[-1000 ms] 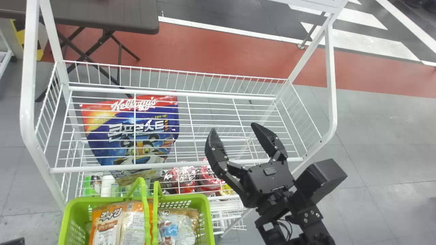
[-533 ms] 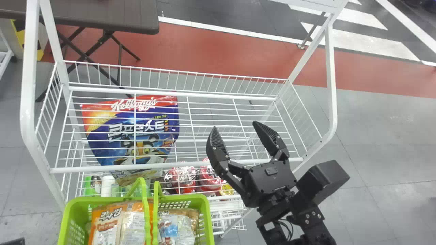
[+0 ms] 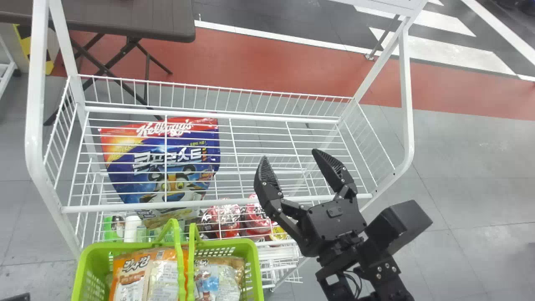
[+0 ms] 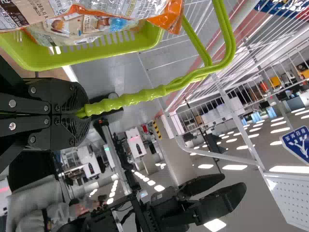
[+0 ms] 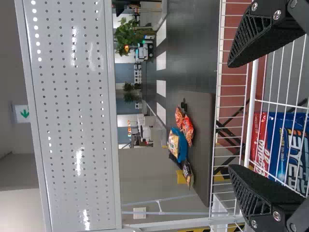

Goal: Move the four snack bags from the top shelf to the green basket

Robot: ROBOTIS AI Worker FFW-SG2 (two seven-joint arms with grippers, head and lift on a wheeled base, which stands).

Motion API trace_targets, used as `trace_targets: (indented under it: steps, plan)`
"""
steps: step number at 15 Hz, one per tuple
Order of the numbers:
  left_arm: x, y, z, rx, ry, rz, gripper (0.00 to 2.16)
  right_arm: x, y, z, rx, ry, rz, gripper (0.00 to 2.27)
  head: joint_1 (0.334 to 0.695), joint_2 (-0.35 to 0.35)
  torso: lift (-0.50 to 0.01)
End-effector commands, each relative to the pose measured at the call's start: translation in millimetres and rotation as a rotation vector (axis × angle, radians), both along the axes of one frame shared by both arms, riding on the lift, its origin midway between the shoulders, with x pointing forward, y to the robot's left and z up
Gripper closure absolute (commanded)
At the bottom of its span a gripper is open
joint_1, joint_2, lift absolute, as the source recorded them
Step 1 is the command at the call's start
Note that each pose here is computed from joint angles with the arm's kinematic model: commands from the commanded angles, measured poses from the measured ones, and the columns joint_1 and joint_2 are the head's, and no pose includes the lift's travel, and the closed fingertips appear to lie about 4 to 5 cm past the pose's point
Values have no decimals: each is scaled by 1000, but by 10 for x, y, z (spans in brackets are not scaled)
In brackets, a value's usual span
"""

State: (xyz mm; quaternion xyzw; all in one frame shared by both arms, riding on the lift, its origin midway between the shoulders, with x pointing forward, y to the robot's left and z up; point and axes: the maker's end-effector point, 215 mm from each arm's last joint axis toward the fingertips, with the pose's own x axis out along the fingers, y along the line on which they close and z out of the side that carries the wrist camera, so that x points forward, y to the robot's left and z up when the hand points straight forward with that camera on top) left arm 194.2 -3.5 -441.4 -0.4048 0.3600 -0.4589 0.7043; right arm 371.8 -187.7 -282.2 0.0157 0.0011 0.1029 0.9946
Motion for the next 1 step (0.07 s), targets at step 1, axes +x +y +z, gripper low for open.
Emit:
trace_targets:
  steps: [1]
  plan:
    - [2, 0, 7, 0, -2, -1, 1582, -1, -1, -1, 0, -1, 0, 70, 695, -350, 0]
